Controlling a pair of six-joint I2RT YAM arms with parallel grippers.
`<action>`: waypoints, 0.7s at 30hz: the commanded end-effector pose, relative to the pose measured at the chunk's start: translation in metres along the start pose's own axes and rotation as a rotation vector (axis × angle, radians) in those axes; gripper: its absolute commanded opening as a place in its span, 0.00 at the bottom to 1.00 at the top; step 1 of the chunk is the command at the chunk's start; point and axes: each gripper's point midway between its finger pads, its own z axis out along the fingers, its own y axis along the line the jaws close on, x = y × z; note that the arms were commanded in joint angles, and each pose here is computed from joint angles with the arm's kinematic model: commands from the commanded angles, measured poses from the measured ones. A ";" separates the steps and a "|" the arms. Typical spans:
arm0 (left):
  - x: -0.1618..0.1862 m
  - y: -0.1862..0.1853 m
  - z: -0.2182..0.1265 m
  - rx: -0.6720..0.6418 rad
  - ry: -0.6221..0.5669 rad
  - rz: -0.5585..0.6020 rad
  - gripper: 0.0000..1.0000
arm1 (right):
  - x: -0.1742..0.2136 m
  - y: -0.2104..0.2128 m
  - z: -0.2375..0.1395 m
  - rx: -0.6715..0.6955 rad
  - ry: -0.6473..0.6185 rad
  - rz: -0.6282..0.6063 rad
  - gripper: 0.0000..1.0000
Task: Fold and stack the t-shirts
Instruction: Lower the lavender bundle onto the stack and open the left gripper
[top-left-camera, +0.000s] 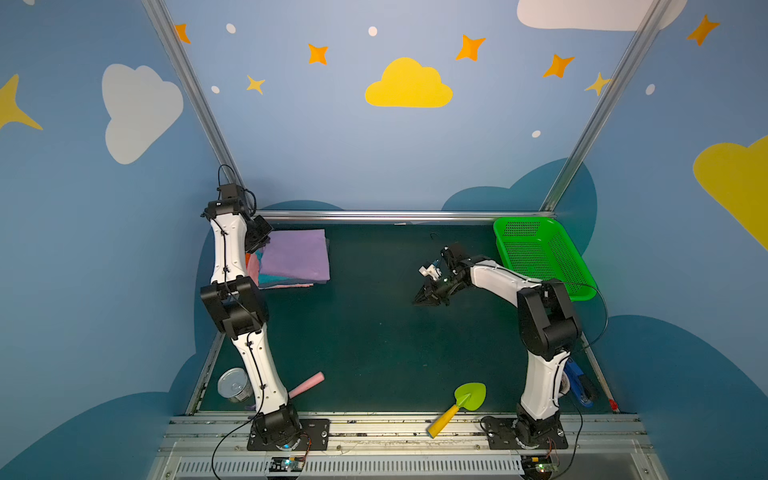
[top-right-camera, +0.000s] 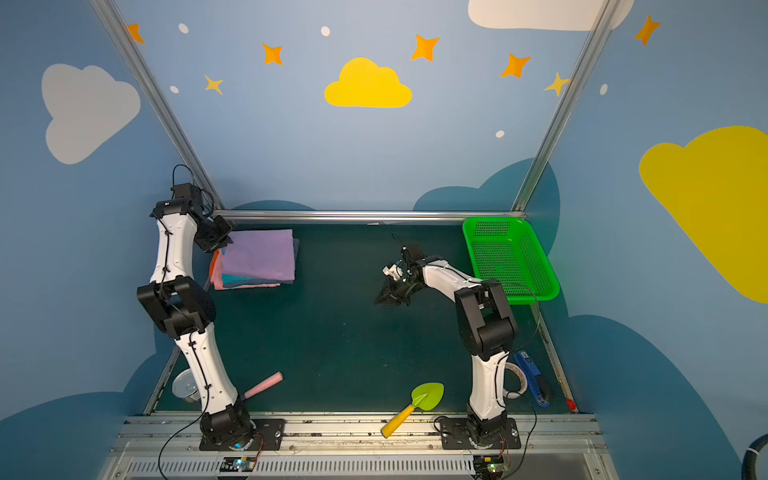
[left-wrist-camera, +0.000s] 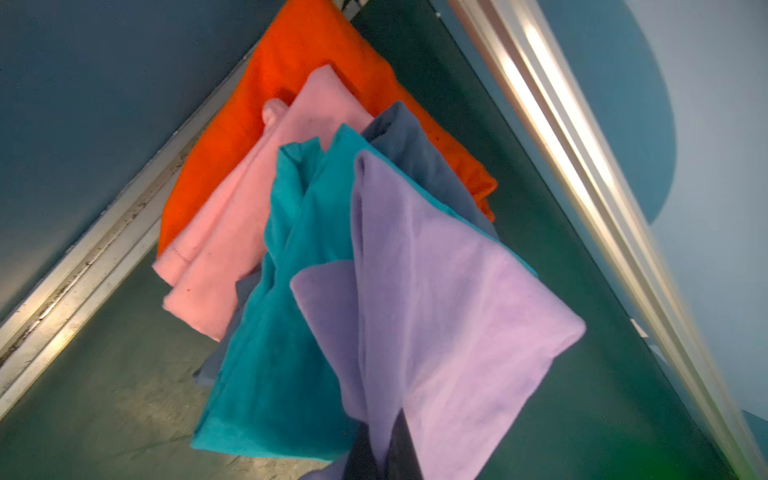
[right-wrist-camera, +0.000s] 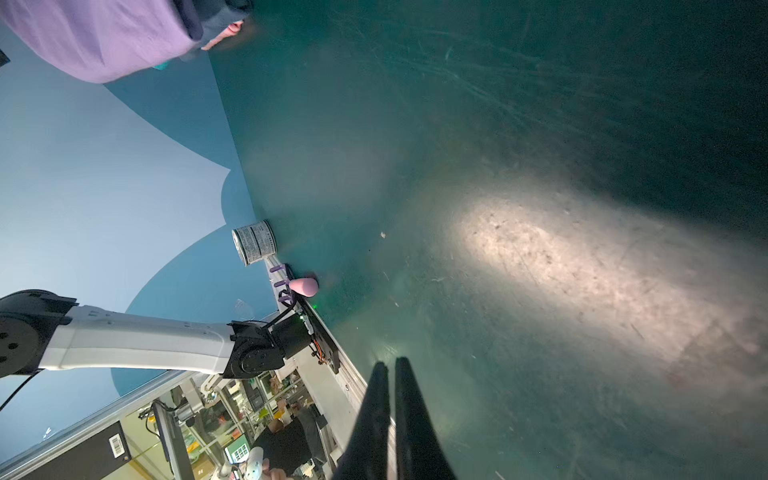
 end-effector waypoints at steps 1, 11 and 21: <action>-0.012 0.019 0.016 -0.096 -0.049 0.015 0.04 | 0.000 0.002 -0.002 -0.002 -0.002 -0.020 0.08; -0.016 0.059 0.040 -0.323 -0.050 -0.026 0.40 | 0.003 -0.001 -0.002 -0.010 -0.015 -0.028 0.08; -0.019 0.068 -0.074 -0.481 -0.266 -0.067 0.55 | 0.004 0.023 -0.045 0.061 -0.124 -0.135 0.11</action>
